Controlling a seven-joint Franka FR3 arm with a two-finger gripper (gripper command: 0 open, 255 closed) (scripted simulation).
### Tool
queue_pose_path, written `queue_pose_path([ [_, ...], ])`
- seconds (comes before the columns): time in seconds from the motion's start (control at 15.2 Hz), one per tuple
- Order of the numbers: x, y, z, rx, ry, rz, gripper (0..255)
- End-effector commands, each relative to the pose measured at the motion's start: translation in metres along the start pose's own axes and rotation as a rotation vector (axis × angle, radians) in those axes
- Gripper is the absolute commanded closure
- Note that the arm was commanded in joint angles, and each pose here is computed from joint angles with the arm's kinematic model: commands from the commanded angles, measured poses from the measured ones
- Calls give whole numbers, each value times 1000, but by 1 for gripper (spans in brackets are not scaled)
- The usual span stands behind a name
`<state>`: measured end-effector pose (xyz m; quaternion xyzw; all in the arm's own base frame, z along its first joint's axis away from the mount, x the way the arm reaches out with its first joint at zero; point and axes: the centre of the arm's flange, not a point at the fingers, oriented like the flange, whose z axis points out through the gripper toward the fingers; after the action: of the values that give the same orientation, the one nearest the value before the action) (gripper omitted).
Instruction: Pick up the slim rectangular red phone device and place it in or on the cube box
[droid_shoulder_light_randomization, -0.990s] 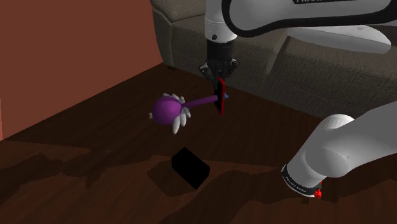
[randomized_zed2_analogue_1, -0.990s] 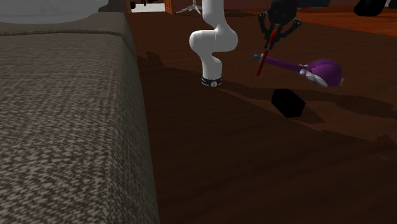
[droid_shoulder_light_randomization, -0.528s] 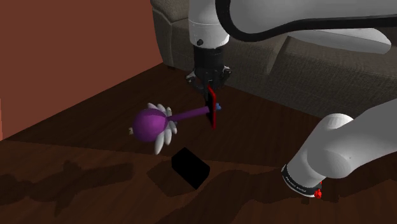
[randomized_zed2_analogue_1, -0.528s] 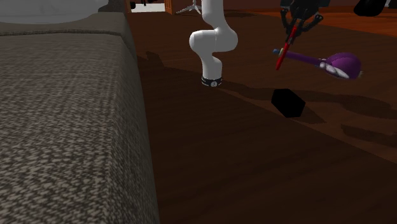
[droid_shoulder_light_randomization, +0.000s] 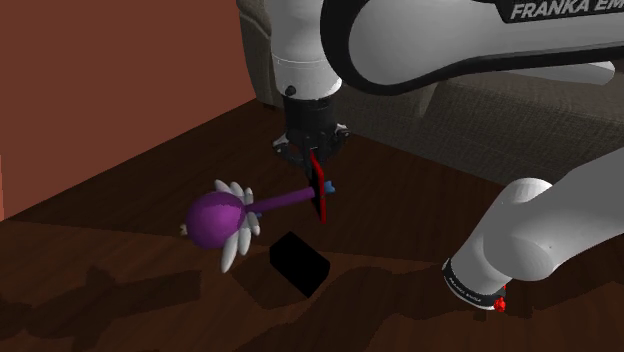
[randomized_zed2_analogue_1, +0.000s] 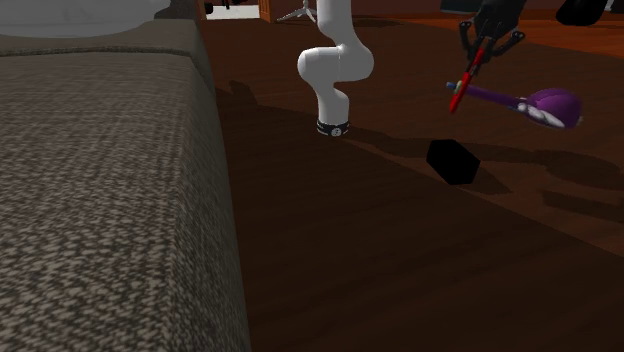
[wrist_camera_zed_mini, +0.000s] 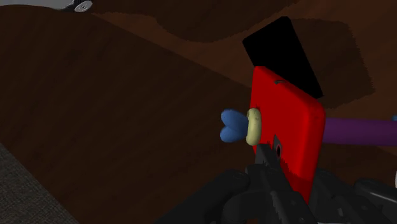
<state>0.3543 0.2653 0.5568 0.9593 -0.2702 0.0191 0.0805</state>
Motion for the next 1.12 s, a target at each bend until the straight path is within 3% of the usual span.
queue_pose_path([
  [0.0, -1, -2, 10, 1, 1, 0, 255],
  [1.06, -8, -14, 88, 1, 1, 0, 255],
])
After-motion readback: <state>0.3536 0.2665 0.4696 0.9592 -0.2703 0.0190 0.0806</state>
